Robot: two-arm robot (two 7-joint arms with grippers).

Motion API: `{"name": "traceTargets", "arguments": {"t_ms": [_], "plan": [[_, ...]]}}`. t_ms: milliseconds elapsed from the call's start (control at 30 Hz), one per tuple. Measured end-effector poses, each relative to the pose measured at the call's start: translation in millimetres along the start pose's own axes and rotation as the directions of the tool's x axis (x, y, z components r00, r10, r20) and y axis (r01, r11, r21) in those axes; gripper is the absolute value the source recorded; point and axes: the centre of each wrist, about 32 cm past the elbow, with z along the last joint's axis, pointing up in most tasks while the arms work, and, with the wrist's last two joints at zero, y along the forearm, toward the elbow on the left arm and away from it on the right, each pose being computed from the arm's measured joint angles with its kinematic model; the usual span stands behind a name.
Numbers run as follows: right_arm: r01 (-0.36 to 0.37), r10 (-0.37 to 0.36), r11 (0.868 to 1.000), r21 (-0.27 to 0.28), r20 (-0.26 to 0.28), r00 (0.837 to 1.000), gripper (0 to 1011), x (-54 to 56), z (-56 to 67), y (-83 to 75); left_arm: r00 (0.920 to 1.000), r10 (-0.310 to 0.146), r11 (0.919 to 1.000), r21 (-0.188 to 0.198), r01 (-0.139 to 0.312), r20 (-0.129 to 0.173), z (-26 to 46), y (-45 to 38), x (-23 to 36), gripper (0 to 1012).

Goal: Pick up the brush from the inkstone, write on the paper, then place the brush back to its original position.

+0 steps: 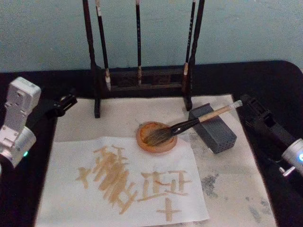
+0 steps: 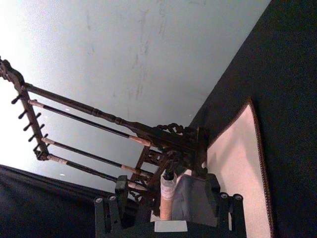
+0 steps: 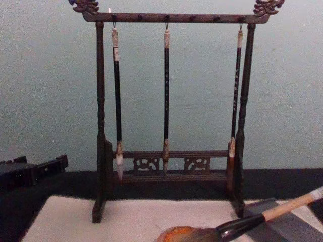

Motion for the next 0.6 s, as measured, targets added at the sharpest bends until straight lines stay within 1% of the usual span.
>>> {"name": "traceTargets", "arguments": {"t_ms": [300,600], "plan": [[0.006,-0.006,1.0,-0.021,0.008,1.0,1002,0.0,1.4,7.9,1.0,0.0,1.0,0.0,0.0,0.0,0.0,0.0,0.0,1002],[0.005,-0.005,1.0,-0.022,0.01,1.0,1001,-0.2,1.9,8.3,1.0,0.0,1.0,0.0,0.0,0.0,0.0,0.0,0.0,1002]]}}
